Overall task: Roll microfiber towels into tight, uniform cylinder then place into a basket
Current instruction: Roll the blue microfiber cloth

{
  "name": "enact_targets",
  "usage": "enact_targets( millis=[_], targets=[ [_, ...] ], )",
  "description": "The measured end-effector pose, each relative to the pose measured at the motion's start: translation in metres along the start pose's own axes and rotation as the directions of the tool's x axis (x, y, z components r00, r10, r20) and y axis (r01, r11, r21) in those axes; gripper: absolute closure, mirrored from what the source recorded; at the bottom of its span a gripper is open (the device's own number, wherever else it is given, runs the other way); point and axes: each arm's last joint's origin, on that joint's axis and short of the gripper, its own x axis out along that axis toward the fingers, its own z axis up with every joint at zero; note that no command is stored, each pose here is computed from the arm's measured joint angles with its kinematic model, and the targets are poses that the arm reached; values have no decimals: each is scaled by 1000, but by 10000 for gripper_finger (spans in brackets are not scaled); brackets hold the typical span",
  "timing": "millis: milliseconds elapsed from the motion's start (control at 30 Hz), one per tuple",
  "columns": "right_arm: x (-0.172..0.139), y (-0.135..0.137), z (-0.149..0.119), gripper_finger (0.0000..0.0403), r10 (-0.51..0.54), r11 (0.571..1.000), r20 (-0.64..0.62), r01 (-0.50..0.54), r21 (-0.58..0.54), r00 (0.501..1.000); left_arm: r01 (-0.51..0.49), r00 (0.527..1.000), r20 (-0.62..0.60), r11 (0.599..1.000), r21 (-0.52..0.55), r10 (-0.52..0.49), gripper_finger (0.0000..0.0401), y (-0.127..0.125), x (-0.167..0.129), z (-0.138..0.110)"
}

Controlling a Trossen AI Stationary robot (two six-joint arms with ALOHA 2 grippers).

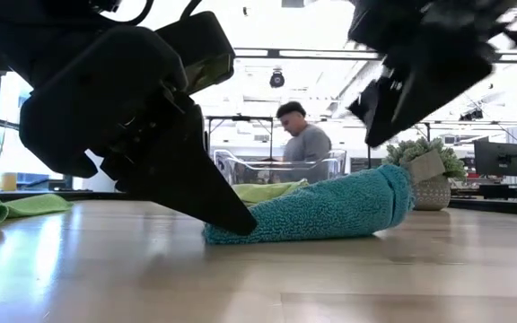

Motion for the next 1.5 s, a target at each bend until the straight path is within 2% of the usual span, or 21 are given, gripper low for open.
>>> enact_targets(
  millis=[67,133,267,367,433,500,667,900,1133,1233,1333,1500],
  targets=[
    [2,17,-2,245,-70,985,15,71,-160,997,2,1000,-3,1000,-2,-2,270,1,1,0],
    [7,34,-6,245,-125,952,30,128,-279,992,2,1000,-4,1000,-4,-2,270,1,1,1],
    [27,55,-16,245,-220,884,73,230,-407,973,3,1000,-5,1000,-3,-3,270,1,1,0],
    [43,56,-22,245,-304,833,100,316,-454,947,2,1000,-5,1000,-3,-2,270,2,1,0],
    [50,54,-25,245,-365,810,117,377,-449,924,2,1000,-5,1000,-3,-2,270,2,1,0],
    [55,52,-27,245,-393,815,119,405,-415,912,2,1000,-5,1000,-7,-2,270,2,1,0],
    [65,45,-33,245,-401,836,78,399,-376,913,0,1000,-6,1000,-11,-1,270,2,1,0],
    [55,47,-30,245,-411,827,73,405,-391,909,0,1000,-7,1000,-12,0,270,2,1,-1],
    [34,59,-21,245,-364,877,119,383,-289,924,0,1000,-7,1000,-12,0,270,2,1,-1],
    [36,68,-22,245,-314,894,131,340,-292,940,-1,1000,-7,1000,-12,0,270,2,1,-1],
    [44,70,-27,245,-320,881,113,339,-331,941,0,1000,-6,1000,-13,0,270,2,1,0],
    [55,60,-32,245,-436,829,122,451,-332,891,1,1000,-4,1000,-14,-1,270,2,1,0]
  ],
)
